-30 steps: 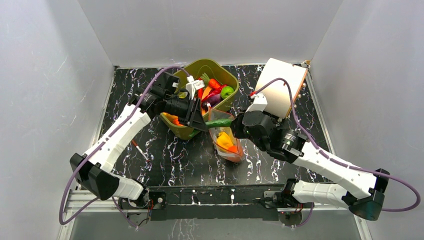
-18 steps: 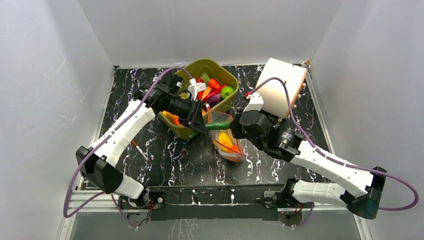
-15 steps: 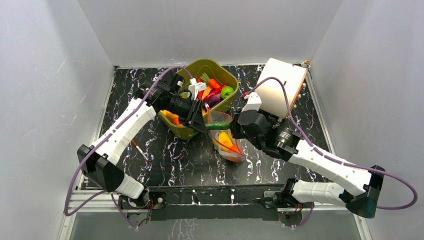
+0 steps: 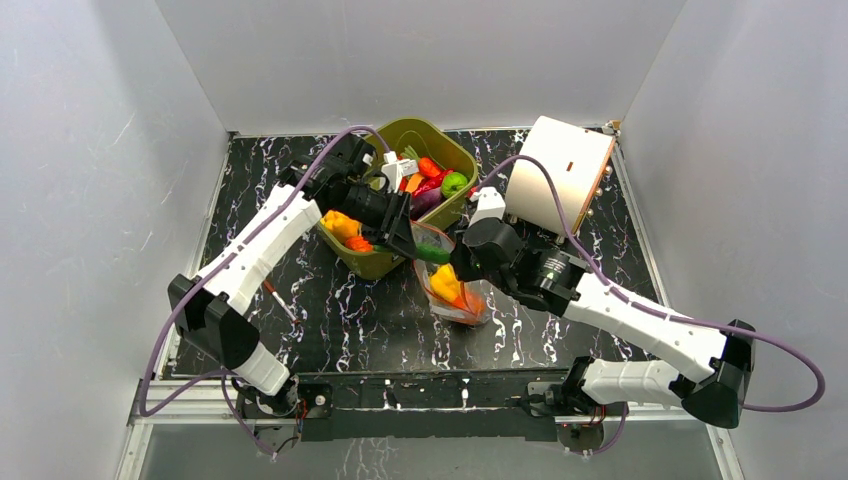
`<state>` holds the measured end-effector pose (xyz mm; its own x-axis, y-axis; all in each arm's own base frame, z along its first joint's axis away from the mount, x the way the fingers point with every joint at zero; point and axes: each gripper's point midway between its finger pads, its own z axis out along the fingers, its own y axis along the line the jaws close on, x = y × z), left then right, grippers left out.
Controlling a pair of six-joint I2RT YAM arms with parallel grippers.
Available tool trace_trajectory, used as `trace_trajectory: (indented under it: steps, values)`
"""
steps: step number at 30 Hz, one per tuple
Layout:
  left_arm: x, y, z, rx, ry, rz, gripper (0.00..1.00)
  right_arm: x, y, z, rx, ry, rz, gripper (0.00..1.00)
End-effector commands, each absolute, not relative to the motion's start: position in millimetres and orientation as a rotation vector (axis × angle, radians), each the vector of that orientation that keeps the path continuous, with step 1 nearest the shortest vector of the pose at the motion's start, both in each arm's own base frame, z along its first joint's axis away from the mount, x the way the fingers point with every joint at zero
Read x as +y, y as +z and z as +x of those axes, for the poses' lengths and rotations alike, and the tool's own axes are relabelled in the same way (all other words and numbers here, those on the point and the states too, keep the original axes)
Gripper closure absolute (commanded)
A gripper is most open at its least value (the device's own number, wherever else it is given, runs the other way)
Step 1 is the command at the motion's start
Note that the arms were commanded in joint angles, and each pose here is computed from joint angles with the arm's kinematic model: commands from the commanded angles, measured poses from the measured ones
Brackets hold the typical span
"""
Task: Place the food in the zip-top bag and seal the zipper
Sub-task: Place the fake vegetable in the zipper food storage bag.
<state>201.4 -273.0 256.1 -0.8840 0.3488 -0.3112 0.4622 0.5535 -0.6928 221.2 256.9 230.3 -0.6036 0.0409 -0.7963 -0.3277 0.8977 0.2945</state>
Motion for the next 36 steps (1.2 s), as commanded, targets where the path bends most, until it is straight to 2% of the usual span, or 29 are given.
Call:
trace_trajectory:
  steps: [1,4,6,16,26,28,31,33,36]
  values:
    - [-283,273,208,2.590,-1.284,0.682,0.74,284,254,218,2.109,0.674,-0.245,1.00]
    - [-284,272,213,2.597,-1.260,0.666,0.88,283,253,219,2.107,0.670,-0.244,1.00]
    - [-284,271,217,2.609,-1.236,0.657,0.93,282,256,220,2.098,0.668,-0.239,1.00]
    - [-270,269,226,2.629,-1.072,0.656,0.92,281,274,230,2.066,0.609,-0.251,1.00]
    - [-271,258,230,2.672,-1.025,0.667,0.91,297,291,227,2.047,0.690,-0.284,1.00]
    - [-274,257,232,2.674,-1.039,0.676,0.86,299,288,227,2.052,0.694,-0.291,1.00]
    - [-276,260,232,2.669,-1.054,0.666,0.67,303,282,225,2.079,0.700,-0.308,1.00]
    - [-279,268,230,2.630,-1.092,0.666,0.61,304,280,224,2.085,0.702,-0.304,1.00]
    - [-287,284,228,2.546,-1.184,0.662,0.47,303,280,225,2.079,0.711,-0.286,1.00]
